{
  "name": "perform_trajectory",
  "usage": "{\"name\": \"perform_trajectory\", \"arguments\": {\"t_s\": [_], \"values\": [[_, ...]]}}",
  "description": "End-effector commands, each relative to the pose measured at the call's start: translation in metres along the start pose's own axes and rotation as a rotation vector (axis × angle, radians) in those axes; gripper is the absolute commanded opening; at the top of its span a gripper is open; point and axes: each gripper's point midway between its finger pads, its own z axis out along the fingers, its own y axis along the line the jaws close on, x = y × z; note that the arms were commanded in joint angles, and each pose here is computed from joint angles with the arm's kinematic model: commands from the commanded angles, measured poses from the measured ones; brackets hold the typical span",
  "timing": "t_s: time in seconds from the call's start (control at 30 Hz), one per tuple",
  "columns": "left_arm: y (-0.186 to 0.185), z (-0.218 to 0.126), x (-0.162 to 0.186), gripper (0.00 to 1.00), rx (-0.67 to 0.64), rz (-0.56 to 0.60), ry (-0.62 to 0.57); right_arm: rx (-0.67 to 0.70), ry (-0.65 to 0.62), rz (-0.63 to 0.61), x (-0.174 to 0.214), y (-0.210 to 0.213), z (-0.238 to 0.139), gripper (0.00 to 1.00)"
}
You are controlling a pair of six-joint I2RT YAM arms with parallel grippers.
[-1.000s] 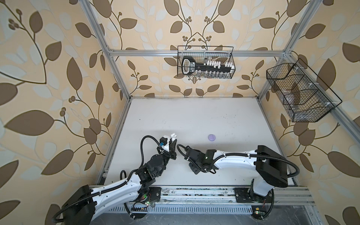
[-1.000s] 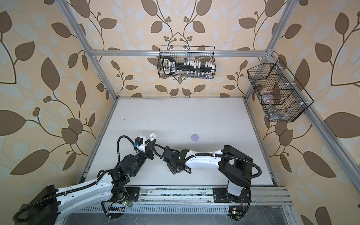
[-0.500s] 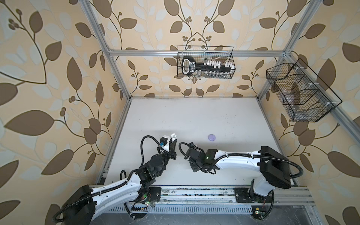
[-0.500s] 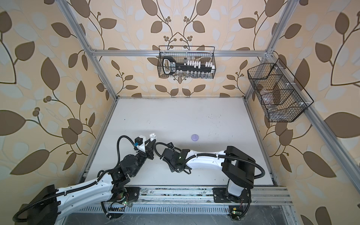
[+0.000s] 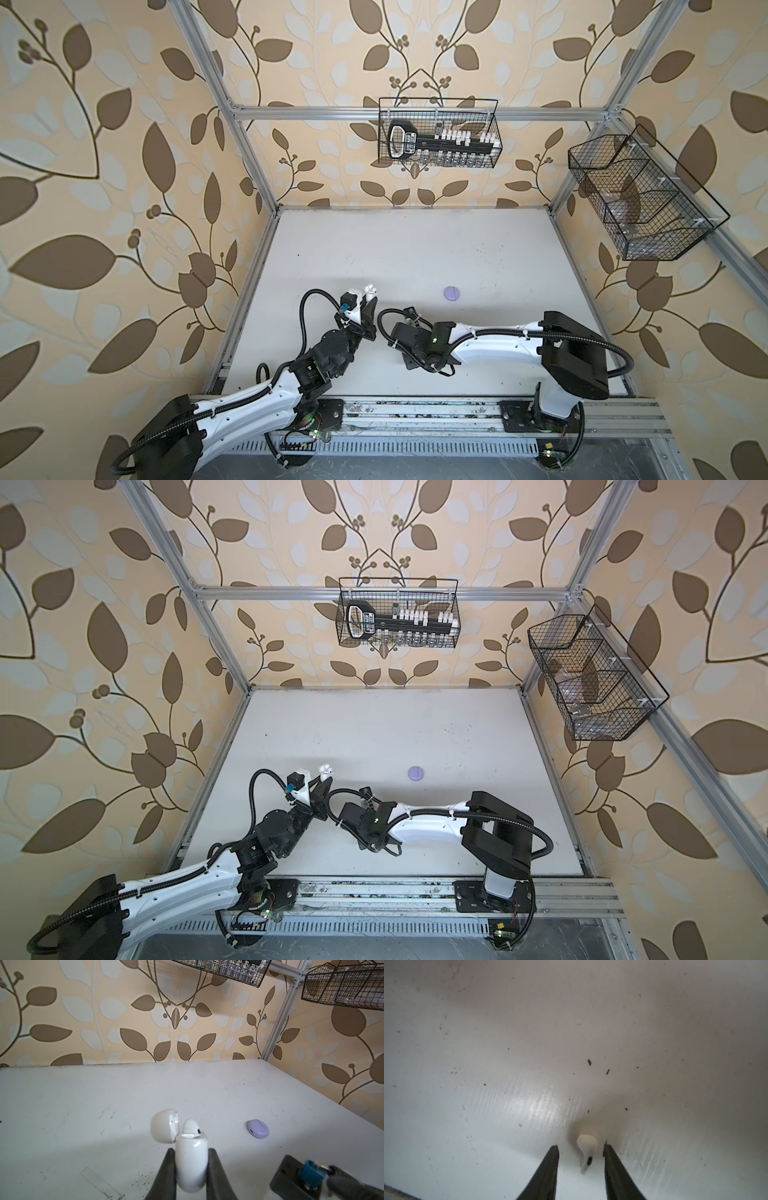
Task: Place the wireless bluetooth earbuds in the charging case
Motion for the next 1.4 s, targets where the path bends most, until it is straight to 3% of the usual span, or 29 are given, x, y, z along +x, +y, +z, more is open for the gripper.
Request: {"name": "perform_trajectory", "arguments": {"t_s": [0.0,0.7,1.37], "values": [[-0.003,0.000,-0.024,0.01,0.004,-0.055,-0.067,0.007,-0.010,0.045,-0.003,0.005,0.004,0.37],[-0.004,0.000,-0.023,0.01,0.006,-0.053,-0.063,0.054,0.014,0.040,0.005,-0.003,0.017,0.29],[-0.003,-0.002,-0.025,0.01,0.006,-0.054,-0.068,0.041,0.119,-0.014,0.010,-0.014,0.016,0.30]]}}
